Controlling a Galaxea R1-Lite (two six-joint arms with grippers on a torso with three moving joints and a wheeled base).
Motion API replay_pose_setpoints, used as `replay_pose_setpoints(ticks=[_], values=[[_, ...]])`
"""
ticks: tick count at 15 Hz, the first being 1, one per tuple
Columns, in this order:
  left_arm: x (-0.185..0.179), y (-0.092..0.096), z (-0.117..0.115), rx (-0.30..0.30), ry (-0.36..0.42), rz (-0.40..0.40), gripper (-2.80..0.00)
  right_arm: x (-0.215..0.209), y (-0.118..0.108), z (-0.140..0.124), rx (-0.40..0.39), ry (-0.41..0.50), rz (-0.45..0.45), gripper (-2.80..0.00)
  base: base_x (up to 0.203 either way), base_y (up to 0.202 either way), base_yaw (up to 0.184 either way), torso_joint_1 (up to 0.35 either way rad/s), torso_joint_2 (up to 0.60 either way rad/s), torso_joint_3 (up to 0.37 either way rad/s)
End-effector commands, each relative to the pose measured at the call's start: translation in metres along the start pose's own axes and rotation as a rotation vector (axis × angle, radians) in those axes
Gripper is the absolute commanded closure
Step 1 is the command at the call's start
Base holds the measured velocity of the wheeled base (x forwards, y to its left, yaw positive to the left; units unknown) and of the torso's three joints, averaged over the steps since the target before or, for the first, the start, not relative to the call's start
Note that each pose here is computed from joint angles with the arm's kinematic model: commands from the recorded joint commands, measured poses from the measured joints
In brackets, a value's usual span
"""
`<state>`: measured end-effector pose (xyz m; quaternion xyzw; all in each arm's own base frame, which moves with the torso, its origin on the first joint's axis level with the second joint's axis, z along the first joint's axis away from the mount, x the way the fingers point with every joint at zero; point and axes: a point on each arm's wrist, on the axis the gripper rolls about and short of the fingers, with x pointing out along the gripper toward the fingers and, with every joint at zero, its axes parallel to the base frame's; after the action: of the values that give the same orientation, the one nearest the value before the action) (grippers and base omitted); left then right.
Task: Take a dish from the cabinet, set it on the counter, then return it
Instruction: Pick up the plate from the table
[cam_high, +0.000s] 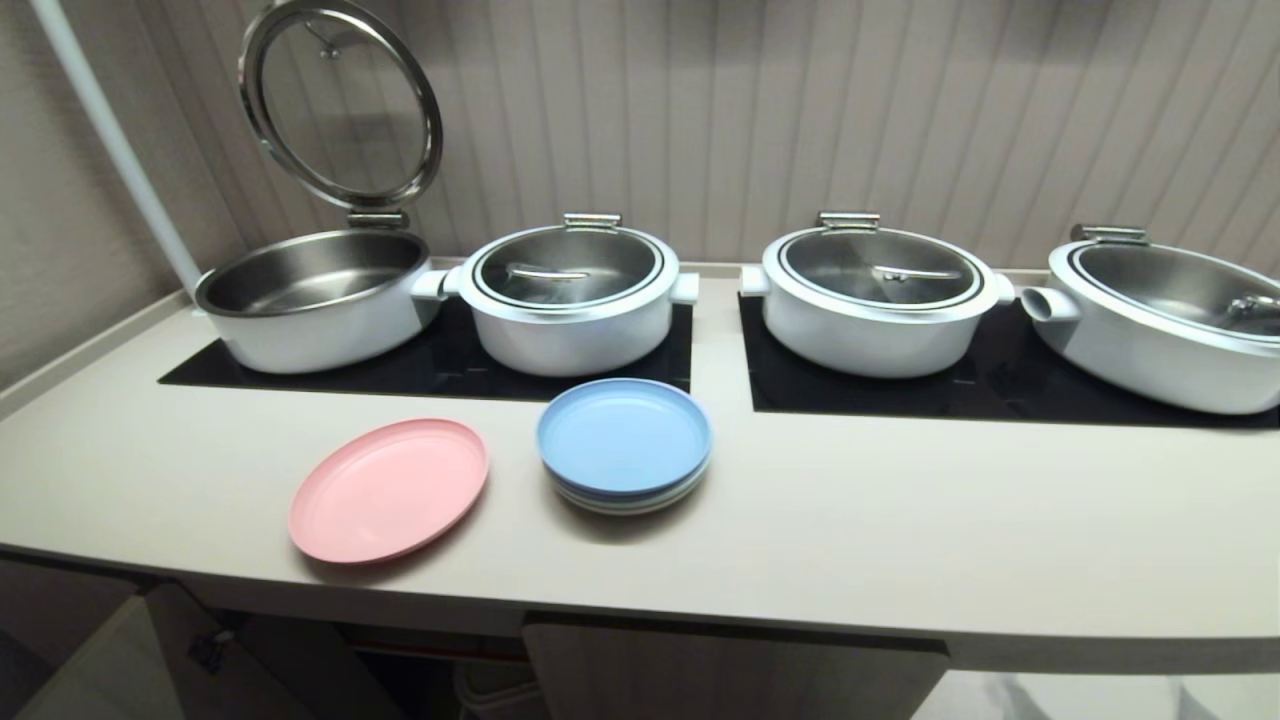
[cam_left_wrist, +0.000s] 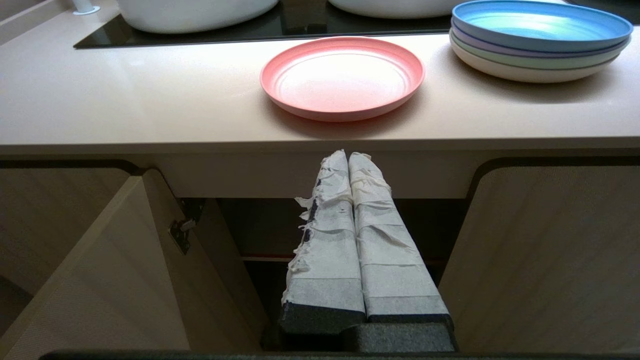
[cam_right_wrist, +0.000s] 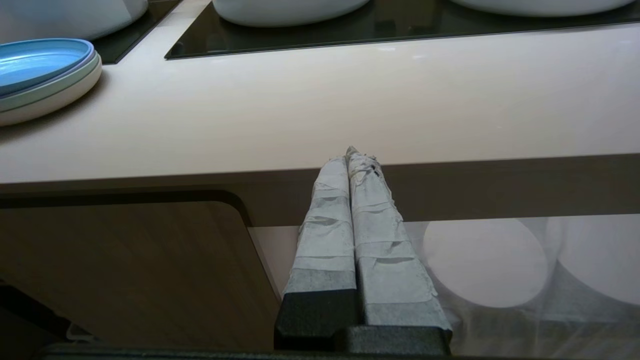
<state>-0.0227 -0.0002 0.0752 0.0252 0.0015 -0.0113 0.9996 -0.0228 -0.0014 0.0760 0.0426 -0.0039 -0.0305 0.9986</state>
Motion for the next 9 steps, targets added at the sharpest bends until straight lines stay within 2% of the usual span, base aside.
replay_pose_setpoints(ticks=[1,9], values=[[-0.0001,0.0000,0.0000,0.000,-0.001,0.000,0.00,0.0000,0.0000,0.0001,0.001,-0.001,0.000,0.00,0.000,0.000,0.000,0.000,0.00,0.000],[-0.0001,0.0000,-0.0001,0.000,0.000,0.001,0.00,0.0000,0.0000,-0.0001,0.001,0.000,0.000,0.00,0.000,0.000,0.000,0.000,0.00,0.000]])
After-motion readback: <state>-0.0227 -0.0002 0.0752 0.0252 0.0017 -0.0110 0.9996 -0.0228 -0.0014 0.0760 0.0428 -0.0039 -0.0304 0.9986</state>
